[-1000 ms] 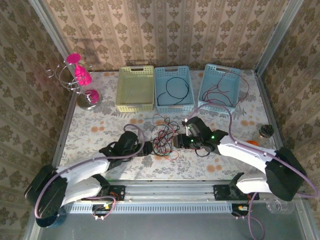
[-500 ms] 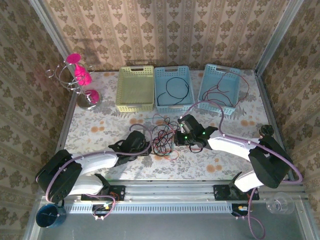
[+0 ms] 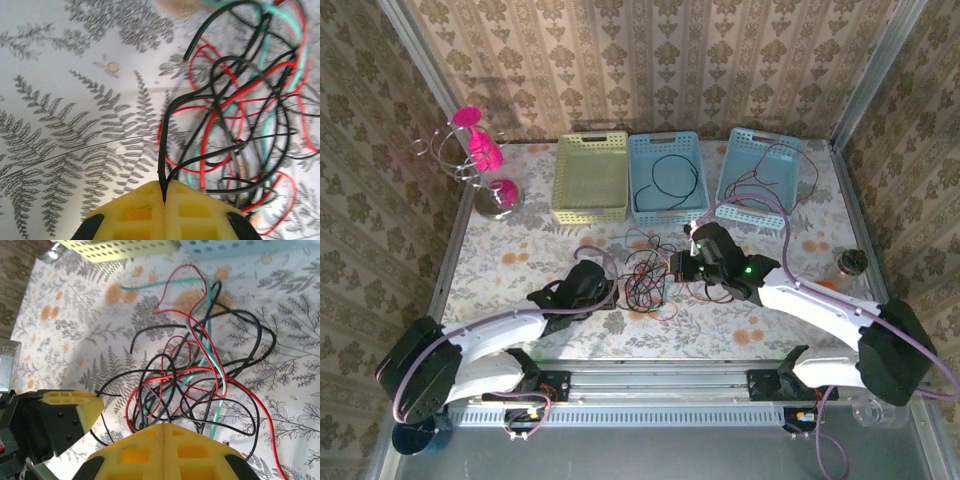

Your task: Untangle the cables

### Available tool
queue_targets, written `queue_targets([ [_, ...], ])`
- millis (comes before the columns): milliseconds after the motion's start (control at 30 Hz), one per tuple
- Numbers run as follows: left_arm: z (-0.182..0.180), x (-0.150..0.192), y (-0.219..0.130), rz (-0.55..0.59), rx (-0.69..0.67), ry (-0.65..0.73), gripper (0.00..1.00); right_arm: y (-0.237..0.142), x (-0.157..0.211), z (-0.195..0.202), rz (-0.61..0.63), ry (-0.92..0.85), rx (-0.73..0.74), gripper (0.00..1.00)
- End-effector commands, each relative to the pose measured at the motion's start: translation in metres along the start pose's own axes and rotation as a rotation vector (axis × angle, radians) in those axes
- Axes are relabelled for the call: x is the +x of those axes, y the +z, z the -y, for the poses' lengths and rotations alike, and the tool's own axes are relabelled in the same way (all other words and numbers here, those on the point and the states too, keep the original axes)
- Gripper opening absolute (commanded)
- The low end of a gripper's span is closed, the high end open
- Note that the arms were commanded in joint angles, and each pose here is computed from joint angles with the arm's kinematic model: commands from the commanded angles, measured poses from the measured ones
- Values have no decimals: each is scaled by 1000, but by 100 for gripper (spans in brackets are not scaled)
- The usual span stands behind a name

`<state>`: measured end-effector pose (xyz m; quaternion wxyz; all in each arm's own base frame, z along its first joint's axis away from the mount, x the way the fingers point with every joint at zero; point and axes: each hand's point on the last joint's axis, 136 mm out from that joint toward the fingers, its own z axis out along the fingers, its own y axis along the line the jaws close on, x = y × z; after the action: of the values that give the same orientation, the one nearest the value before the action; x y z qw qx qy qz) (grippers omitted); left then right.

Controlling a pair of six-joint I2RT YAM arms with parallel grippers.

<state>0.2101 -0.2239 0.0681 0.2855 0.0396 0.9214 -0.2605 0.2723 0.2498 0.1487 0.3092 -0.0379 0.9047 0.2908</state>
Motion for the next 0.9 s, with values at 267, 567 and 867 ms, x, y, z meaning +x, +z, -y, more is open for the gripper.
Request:
queue_targets([
  [267,55,-47,-63,142,173,64,0,-6,9,-23,-31,-109,-45,49],
  [567,57,-57,-69,194,181,59,45,-9,12,-38,-28,-173,-86,54],
  [867,20,-44,-63,197,69,-50,66,7,17,-30,-65,-201,-9,55],
])
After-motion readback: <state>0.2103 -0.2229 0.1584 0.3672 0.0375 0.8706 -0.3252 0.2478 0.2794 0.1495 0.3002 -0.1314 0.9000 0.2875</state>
